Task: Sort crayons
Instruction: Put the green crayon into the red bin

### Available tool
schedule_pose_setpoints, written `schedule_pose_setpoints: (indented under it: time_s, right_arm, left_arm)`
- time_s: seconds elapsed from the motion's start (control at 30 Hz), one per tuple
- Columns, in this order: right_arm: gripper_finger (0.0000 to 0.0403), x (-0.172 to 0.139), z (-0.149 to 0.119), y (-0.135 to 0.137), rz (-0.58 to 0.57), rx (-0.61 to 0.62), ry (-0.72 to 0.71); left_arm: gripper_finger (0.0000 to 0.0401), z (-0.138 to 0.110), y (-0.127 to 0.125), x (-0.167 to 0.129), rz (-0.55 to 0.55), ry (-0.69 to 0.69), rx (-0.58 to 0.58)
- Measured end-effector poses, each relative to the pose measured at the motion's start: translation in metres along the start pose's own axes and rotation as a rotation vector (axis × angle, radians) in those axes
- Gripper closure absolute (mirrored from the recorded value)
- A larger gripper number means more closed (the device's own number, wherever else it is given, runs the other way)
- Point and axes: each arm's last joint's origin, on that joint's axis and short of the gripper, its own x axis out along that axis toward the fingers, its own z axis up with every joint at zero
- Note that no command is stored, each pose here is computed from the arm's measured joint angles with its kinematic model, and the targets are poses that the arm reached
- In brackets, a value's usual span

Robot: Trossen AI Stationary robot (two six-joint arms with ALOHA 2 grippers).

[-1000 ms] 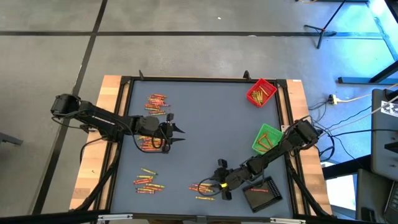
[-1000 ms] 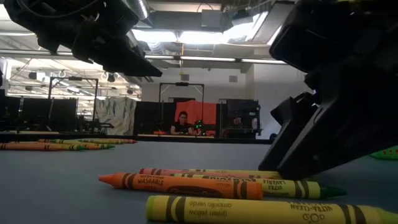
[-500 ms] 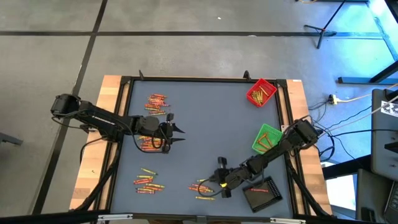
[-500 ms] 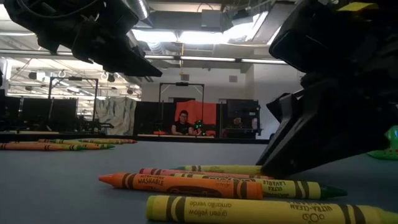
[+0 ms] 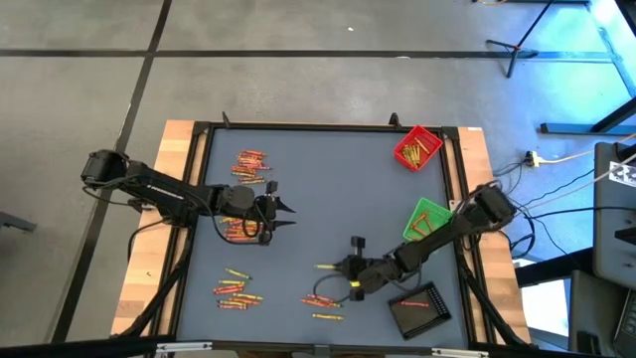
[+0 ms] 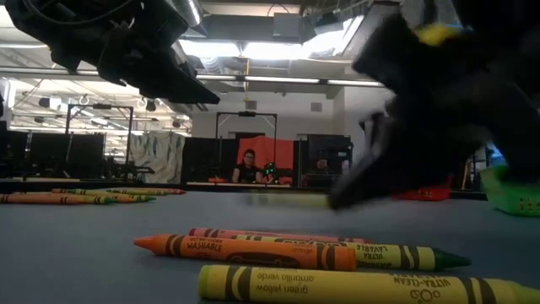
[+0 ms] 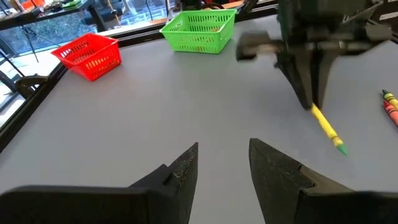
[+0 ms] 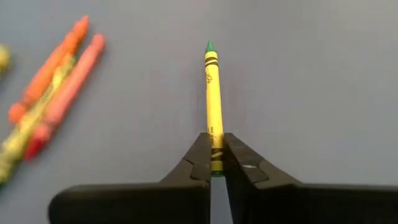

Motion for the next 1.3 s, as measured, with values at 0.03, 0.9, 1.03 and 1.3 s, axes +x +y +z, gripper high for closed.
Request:
schedule_pose_setpoints:
  time_s: [0.03, 0.9, 1.03, 1.3]
  right_arm:
    - [0.0391, -0.004, 0.006, -0.004, -0.014, 0.007, -0.005]
    - [0.038, -0.139, 0.013, -0.201, -0.804, 0.35, 0.408]
    - [0.038, -0.139, -0.006, -0.225, -0.886, 0.421, 0.499]
    - [0.0379, -0.143, -0.04, -0.26, -1.008, 0.557, 0.612]
  left_arm:
    - [0.0274, 0.0, 0.0, 0.0, 0.0, 0.001, 0.0]
    - [0.0274, 0.0, 0.0, 0.0, 0.005, -0.003, 0.027]
    - [0.0274, 0.0, 0.0, 0.0, 0.005, -0.003, 0.027]
    - [0.0274, 0.004, 0.001, 0.0, 0.01, -0.039, 0.022]
